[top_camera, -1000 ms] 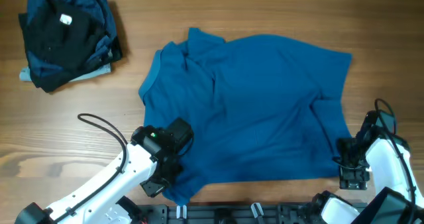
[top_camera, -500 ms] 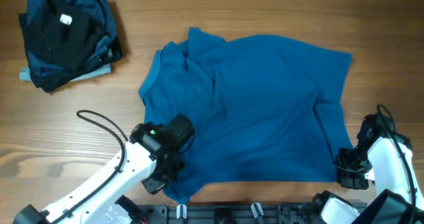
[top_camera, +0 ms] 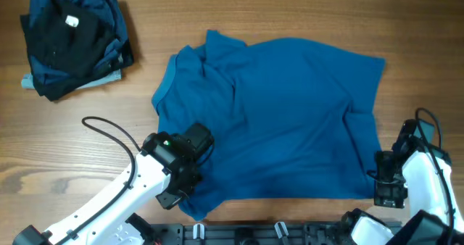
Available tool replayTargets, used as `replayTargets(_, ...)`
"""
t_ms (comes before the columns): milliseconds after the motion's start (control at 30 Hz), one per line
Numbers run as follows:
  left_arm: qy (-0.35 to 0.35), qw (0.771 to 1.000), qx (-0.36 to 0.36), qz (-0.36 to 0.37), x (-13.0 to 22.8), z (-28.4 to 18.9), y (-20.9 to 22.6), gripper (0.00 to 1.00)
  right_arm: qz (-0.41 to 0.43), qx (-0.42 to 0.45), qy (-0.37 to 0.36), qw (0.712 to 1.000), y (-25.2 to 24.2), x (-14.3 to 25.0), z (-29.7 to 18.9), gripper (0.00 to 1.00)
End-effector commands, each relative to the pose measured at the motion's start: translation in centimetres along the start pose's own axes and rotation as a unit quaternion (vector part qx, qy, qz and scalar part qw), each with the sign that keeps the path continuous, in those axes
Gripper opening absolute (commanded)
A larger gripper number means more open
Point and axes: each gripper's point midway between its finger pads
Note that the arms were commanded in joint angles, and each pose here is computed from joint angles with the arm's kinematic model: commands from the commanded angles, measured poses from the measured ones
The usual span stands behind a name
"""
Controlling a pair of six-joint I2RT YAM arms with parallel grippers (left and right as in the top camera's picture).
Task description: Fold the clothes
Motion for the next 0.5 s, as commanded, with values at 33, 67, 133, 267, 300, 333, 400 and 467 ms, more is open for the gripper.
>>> replayTargets(33,-0.021,1.000,0.007,-0.003,-0.8,-0.5,-0.2,0.04,0.021,0.028,0.022,0.999,-0.7,0.9,1.2,0.95)
replayTargets(67,-0.021,1.000,0.006,-0.003,-0.8,-0.5,-0.2,0.04,0.020,0.028,0.022,0.999,-0.6,0.8,1.4,0.95)
replayTargets(133,-0.021,1.000,0.006,-0.003,-0.8,-0.5,-0.2,0.04,0.020,0.030,0.024,0.999,-0.4,0.8,1.7,0.95)
replayTargets(267,-0.021,1.000,0.005,-0.003,-0.8,-0.5,-0.1,0.04,0.021,0.020,0.024,0.999,-0.4,1.4,3.4,0.93)
replayTargets(300,-0.021,1.000,0.005,-0.003,-0.8,-0.5,-0.1,0.04,0.024,0.013,0.030,0.999,-0.3,1.7,3.7,0.93)
replayTargets(333,-0.021,1.000,0.005,-0.003,-0.8,-0.5,-0.1,0.04,0.024,0.010,0.031,0.999,-0.2,1.8,3.9,0.93)
replayTargets(400,-0.021,1.000,0.005,-0.003,-0.8,-0.5,-0.1,0.04,0.023,0.006,0.031,0.999,-0.2,1.9,4.0,0.90)
replayTargets(467,-0.021,1.000,0.005,-0.003,-0.8,-0.5,-0.1,0.04,0.023,0.004,0.030,0.999,0.0,1.8,4.0,0.79)
Point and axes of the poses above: each gripper's point midway between its finger pads, its own z axis out along the fingers, its own y axis along the line the jaws close on, x = y × z, and after that the axes turned 5 degrees about -z, right-handed
